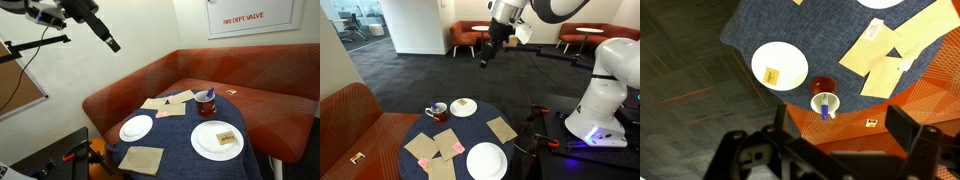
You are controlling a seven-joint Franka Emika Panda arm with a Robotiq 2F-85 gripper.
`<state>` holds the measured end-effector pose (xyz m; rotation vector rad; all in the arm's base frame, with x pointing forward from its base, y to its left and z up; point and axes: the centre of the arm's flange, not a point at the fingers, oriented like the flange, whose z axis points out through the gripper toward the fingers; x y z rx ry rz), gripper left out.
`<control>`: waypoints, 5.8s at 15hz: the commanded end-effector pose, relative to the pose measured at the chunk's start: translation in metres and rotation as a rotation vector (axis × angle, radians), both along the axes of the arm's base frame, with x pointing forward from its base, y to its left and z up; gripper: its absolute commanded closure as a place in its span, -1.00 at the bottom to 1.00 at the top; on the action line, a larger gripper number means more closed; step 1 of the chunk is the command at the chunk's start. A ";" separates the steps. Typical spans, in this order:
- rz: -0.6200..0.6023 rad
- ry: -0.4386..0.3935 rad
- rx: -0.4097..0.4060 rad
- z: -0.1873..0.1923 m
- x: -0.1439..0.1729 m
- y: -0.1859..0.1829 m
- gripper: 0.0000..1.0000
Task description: Remove the blue marker from the red mug
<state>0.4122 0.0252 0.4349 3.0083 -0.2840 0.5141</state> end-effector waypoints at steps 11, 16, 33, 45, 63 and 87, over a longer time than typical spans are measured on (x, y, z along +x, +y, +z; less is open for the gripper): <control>-0.016 -0.046 0.012 -0.066 0.113 0.013 -1.00; -0.026 -0.039 -0.024 -0.086 0.154 0.009 -1.00; 0.004 0.053 -0.045 -0.172 0.251 -0.007 -1.00; 0.049 0.099 -0.060 -0.204 0.293 -0.014 -0.24; -0.025 0.139 -0.035 -0.258 0.321 -0.025 -0.36; -0.112 0.115 -0.003 -0.286 0.355 -0.039 0.06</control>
